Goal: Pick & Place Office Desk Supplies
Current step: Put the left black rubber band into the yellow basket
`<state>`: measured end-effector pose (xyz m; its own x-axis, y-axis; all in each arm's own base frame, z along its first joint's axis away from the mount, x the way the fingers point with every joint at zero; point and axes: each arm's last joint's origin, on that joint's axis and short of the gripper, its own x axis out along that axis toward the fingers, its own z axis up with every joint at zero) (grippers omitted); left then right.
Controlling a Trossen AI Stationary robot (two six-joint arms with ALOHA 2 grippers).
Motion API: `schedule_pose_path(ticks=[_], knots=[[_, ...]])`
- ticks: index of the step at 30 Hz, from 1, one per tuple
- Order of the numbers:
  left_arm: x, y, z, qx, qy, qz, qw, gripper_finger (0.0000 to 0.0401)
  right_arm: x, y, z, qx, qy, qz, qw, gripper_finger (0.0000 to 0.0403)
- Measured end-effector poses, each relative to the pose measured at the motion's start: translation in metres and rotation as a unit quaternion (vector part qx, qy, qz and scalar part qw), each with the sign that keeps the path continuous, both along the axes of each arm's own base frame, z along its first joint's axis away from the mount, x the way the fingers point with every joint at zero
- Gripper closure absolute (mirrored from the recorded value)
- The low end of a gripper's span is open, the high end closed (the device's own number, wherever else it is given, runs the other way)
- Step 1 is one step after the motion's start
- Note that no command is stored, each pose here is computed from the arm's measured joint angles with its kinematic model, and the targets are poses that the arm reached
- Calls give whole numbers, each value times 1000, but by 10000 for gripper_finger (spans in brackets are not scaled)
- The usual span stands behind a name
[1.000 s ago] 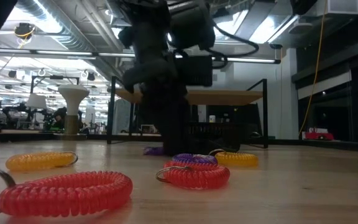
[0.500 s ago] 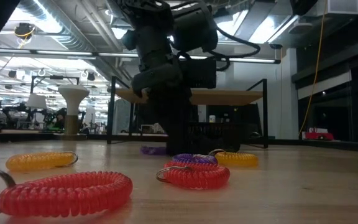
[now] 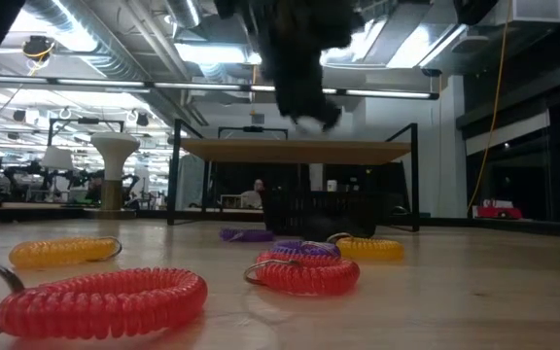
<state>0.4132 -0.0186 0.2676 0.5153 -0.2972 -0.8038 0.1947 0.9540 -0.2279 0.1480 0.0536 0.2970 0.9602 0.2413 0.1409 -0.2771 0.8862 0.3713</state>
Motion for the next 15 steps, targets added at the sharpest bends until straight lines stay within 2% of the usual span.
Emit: schedule_pose_path(ticks=[5,9,12,15], knots=[[-33,14,39,-25,-25,29,999,399,0,0,0,0,0,0,1000,189],[-75,18,58,-61,-84,79,991,399,0,0,1,-2,-5,-1,1000,188],[-112,18,59,-89,-137,135,977,399,0,0,2,-5,-12,-1,1000,189],[-154,12,48,-106,-158,190,963,399,-1,0,8,-7,-45,2,999,189]])
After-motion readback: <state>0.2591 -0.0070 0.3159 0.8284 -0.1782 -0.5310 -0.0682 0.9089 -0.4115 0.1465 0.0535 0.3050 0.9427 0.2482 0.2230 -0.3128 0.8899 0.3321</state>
